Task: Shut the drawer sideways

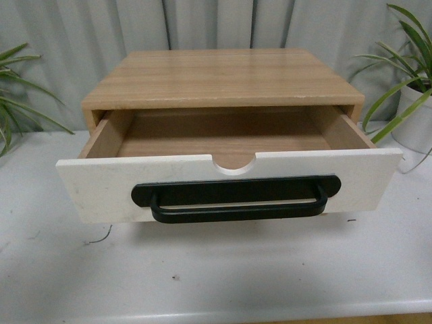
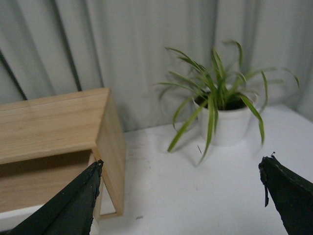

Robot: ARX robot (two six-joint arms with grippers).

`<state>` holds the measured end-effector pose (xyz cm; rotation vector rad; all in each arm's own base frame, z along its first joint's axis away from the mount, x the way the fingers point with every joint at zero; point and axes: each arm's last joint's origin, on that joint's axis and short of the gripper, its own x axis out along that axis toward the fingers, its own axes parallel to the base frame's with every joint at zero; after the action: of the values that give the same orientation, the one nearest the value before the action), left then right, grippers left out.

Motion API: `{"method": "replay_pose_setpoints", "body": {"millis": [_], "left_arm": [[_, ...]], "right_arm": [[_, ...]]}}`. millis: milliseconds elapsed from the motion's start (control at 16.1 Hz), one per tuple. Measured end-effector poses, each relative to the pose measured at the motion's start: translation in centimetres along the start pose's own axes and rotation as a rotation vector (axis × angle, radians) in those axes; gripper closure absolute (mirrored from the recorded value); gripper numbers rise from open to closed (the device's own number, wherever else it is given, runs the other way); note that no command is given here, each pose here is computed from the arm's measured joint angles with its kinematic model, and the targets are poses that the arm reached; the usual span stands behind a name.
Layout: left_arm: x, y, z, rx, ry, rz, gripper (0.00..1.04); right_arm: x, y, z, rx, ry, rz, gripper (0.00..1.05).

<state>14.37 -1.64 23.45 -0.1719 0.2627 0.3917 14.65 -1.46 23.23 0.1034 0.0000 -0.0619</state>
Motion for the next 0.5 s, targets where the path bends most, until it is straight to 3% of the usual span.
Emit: {"method": "replay_pose_setpoints", "body": {"millis": [62, 186, 310, 497], "left_arm": [[0.3, -0.4, 0.3, 0.032, -0.006, -0.015, 0.07], [1.4, -3.6, 2.3, 0.259, -0.063, -0.143, 0.07], [1.4, -6.9, 3.7, 0.565, -0.149, -0.274, 0.07], [1.1, -9.8, 1.3, 1.22, -0.134, -0.462, 0.07]], "right_arm": [[0.5, 0.2, 0.4, -0.034, -0.009, 0.016, 0.06], [3.4, 2.0, 2.4, -0.251, -0.053, 0.135, 0.06], [5.7, 4.2, 3.3, -0.549, -0.132, 0.296, 0.06], [7.4, 6.1, 1.9, -1.116, -0.113, 0.523, 0.06]]}}
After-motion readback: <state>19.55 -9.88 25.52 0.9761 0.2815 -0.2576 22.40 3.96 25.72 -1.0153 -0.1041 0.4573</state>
